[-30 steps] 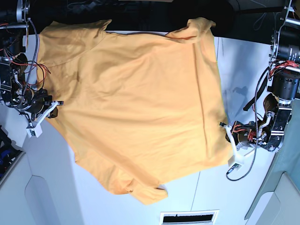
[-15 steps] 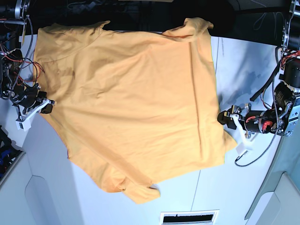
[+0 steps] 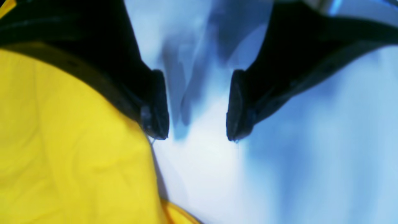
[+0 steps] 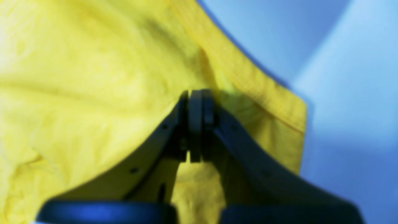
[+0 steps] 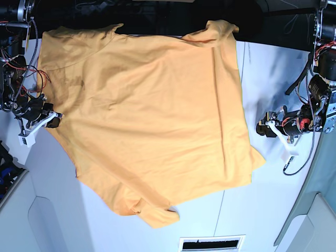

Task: Layout the t-shirt on the table in an organized manner, then fold the t-shirt properly
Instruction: 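Regrasp the shirt side edge with the left gripper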

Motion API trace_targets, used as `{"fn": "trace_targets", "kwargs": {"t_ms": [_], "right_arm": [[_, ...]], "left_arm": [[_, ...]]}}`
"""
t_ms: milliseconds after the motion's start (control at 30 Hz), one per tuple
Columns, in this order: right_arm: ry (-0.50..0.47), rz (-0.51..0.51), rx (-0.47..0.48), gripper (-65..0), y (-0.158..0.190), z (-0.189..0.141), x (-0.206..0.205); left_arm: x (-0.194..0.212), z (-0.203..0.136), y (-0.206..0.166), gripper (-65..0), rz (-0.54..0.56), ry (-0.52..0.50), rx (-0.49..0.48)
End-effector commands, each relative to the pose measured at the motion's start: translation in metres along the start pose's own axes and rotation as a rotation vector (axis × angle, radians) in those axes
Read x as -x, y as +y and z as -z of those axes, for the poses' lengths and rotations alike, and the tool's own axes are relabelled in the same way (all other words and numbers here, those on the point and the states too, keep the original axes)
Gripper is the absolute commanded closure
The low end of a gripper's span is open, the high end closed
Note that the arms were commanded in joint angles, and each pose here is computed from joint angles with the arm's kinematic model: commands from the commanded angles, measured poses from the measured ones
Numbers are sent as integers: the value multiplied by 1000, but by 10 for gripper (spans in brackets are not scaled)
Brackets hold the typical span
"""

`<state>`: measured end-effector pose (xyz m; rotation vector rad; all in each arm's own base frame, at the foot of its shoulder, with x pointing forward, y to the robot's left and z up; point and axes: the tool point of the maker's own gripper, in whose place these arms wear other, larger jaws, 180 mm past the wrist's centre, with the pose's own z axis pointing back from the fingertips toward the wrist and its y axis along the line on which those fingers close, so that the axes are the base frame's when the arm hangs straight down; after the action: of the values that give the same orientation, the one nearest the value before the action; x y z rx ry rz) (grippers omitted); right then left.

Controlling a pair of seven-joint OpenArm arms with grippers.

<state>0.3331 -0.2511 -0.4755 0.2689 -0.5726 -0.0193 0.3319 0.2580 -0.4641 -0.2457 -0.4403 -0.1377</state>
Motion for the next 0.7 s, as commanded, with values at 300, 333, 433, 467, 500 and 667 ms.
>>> {"fn": "trace_targets", "kwargs": {"t_ms": [300, 333, 433, 467, 500, 667], "right_arm": [[49, -15, 22, 0, -6, -2, 6], [50, -15, 22, 0, -6, -2, 6], [50, -15, 22, 0, -6, -2, 6], [50, -15, 22, 0, -6, -2, 6], [50, -15, 22, 0, -6, -2, 6], [52, -15, 23, 0, -6, -2, 6]], "left_arm": [[7, 31, -84, -340, -27, 3, 224], [7, 33, -89, -339, -26, 5, 230], [8, 38, -97, -238, -6, 11, 231], [8, 39, -98, -152, 4, 15, 227], [7, 40, -98, -69, 13, 17, 221], [-14, 30, -79, 0, 43, -10, 176]]}}
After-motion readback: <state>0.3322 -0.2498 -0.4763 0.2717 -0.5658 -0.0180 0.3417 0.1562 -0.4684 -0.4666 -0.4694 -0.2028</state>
